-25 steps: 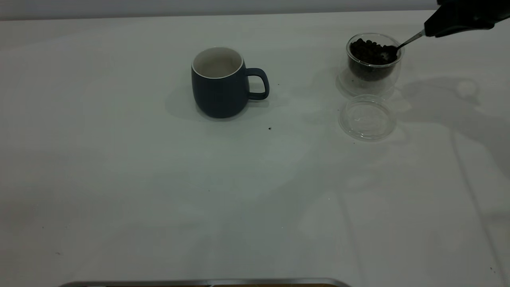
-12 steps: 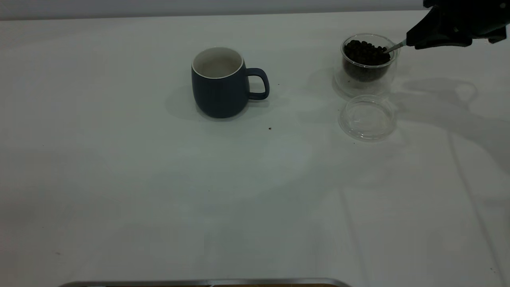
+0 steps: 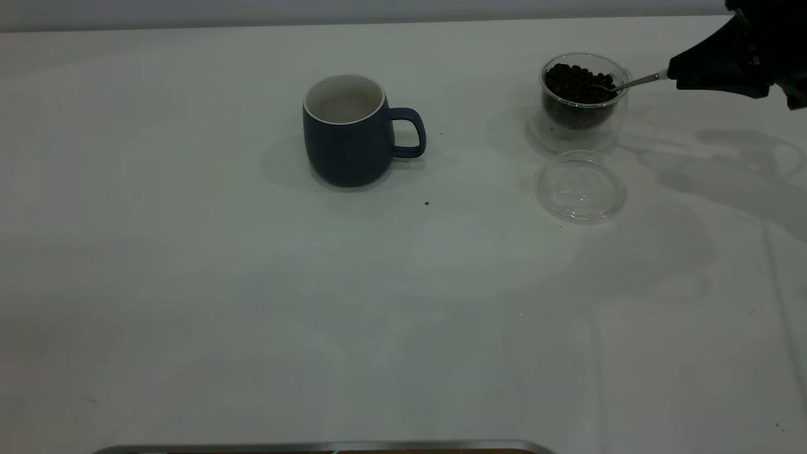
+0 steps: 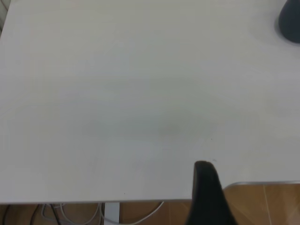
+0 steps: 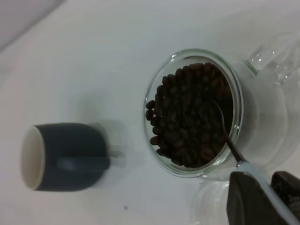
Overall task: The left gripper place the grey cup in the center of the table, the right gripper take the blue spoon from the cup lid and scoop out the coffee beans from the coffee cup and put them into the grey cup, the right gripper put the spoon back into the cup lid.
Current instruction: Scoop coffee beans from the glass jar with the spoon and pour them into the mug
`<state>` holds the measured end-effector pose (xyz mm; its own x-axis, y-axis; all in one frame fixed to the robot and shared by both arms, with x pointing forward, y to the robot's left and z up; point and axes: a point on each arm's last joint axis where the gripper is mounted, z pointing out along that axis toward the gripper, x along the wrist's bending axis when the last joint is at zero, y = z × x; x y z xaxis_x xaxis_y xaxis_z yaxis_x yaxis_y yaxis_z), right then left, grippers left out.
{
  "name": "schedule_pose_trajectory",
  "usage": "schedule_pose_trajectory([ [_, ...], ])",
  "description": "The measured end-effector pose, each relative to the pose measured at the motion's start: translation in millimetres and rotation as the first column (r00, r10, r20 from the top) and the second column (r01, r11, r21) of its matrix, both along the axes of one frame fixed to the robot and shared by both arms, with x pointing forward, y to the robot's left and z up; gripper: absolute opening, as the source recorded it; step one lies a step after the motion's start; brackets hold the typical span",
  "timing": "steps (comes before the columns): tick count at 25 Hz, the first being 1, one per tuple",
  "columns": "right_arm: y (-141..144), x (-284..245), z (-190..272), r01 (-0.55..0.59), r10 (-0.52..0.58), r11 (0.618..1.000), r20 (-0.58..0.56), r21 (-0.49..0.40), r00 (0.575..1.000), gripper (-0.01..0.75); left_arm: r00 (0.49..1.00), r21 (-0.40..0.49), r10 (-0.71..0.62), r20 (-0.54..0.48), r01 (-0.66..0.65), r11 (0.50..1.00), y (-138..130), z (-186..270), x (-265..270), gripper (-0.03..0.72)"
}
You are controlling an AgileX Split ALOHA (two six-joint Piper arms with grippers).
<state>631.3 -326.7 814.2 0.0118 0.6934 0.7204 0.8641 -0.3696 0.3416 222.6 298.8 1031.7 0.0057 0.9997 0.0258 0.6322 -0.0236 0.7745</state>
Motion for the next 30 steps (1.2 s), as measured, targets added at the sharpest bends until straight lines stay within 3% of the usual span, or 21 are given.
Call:
schedule_pose_trajectory([
  [16, -4.1, -4.9, -32.4, 0.099, -0.092, 0.967, -0.041, 0.233, 0.995, 0.103, 1.0, 0.0, 0.0, 0.0, 0.0, 1.0, 0.0, 0.0, 0.0, 0.548],
  [30, -20.6, -9.3, -30.1, 0.115, -0.11, 0.947, -0.036, 0.3, 0.993, 0.103, 1.0, 0.0, 0.0, 0.0, 0.0, 1.0, 0.0, 0.0, 0.0, 0.548],
])
